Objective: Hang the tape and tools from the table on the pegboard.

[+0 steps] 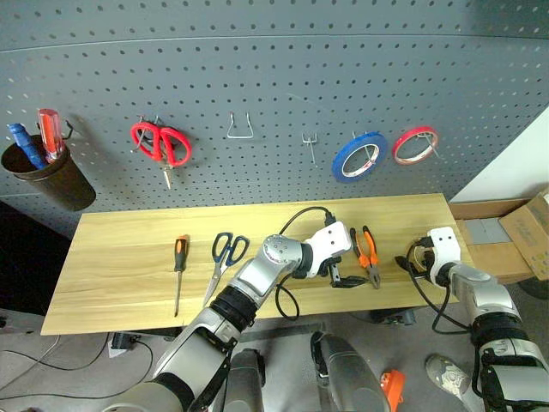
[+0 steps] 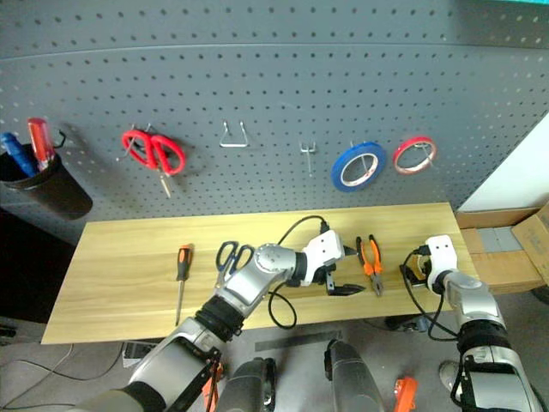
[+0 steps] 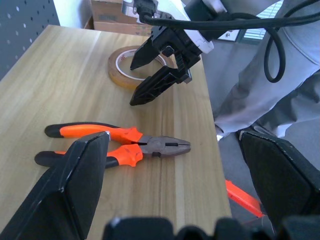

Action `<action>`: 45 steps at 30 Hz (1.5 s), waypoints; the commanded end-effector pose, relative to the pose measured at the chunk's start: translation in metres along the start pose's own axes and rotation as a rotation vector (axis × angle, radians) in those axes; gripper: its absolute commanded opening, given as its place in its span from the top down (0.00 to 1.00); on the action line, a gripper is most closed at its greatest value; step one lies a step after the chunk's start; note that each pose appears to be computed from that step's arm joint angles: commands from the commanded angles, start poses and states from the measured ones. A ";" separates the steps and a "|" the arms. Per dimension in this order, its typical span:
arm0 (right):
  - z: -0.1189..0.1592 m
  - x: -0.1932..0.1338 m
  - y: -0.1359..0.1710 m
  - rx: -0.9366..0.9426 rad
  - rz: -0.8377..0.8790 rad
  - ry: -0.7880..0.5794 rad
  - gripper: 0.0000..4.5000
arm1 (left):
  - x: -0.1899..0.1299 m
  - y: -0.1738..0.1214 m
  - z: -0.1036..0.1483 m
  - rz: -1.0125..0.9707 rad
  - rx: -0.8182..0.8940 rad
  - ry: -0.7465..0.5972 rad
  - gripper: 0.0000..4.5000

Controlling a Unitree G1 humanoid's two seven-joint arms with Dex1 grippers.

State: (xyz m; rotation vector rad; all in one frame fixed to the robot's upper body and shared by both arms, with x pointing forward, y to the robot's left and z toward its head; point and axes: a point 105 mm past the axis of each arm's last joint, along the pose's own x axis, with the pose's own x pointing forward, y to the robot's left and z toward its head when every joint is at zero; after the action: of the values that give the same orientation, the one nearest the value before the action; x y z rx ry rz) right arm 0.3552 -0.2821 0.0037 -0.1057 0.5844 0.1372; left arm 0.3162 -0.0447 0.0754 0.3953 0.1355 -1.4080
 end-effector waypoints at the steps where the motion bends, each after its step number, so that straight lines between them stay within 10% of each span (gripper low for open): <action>1: -0.024 0.000 -0.008 0.077 -0.041 0.078 0.04 | -0.001 -0.003 0.015 -0.012 0.039 -0.047 0.00; 14: -0.035 0.004 -0.001 0.131 -0.029 0.133 0.95 | -0.005 0.003 0.013 0.002 0.017 -0.040 0.00; 21: -0.019 -0.002 0.008 -0.159 -0.033 0.042 0.97 | -0.011 0.005 0.017 0.032 -0.003 -0.073 0.00; 33: 0.068 -0.110 0.160 -0.750 0.157 -0.712 0.97 | -0.113 -0.017 0.023 0.323 -0.342 -0.256 0.00; 45: 0.116 -0.078 0.225 -0.924 0.300 -1.071 0.97 | -0.172 0.015 0.020 0.756 -0.468 -0.369 0.00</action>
State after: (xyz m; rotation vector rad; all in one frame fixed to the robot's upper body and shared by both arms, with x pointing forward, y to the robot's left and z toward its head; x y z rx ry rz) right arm 0.3168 -0.0577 0.1242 -0.7981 -0.5354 0.6759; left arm 0.2983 0.1080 0.1342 -0.2047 0.0781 -0.6571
